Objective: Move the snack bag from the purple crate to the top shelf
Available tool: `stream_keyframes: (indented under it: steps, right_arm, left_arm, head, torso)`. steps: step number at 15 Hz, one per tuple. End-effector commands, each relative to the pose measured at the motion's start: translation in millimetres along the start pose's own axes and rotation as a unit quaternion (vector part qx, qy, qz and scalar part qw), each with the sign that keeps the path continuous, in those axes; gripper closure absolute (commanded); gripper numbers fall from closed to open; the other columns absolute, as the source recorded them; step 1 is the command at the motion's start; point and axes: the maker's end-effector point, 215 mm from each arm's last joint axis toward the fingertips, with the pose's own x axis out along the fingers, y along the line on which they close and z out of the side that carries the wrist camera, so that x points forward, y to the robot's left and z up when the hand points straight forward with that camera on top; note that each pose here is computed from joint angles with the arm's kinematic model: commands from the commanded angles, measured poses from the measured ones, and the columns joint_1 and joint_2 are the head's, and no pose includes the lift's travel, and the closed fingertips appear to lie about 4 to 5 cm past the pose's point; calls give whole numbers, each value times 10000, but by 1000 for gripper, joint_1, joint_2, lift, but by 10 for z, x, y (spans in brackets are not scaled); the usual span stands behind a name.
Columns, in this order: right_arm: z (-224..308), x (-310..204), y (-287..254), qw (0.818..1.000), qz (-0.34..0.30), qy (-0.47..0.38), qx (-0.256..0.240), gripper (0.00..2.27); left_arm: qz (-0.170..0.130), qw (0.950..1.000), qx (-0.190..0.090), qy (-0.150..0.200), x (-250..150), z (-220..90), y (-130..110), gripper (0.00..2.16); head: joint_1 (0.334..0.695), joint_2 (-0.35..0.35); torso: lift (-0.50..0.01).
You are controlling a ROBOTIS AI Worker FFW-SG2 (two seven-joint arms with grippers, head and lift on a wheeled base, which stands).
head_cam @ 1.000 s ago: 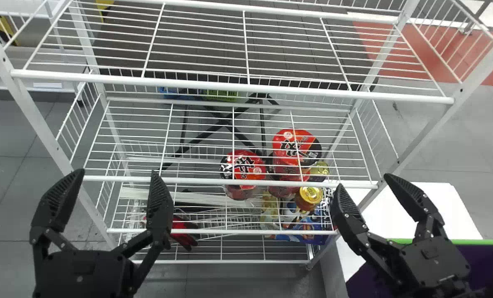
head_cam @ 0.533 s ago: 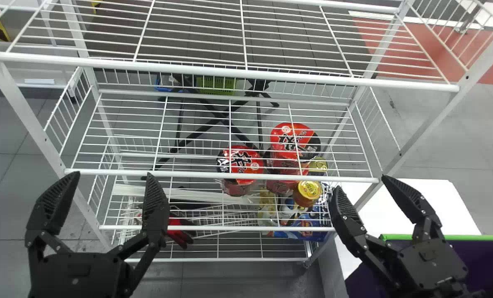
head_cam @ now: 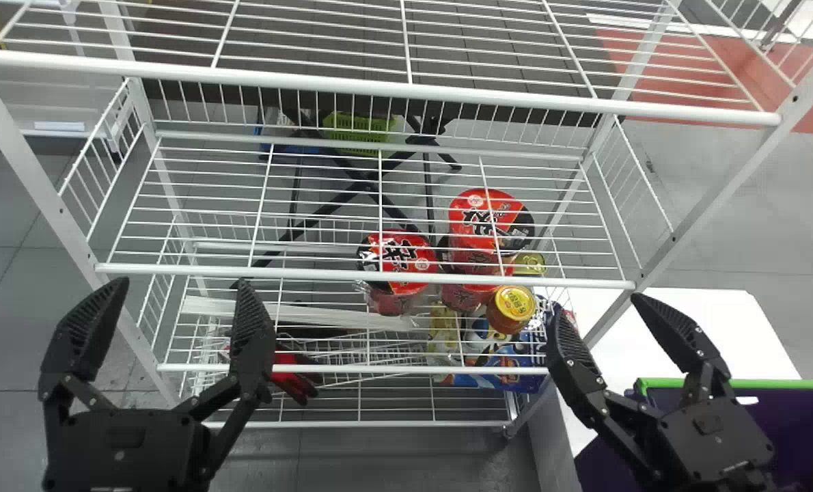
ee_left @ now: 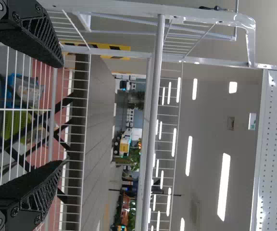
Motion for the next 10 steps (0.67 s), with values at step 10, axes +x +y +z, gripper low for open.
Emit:
stream_keyframes:
  steps: [10]
  right_arm:
    - [-59,33,-43,10000,40,-19,48,178]
  left_arm:
    - [96,9999,-24,32,15,-39,67,103]
  head:
    - [695,-130]
  torso:
    - [-379]
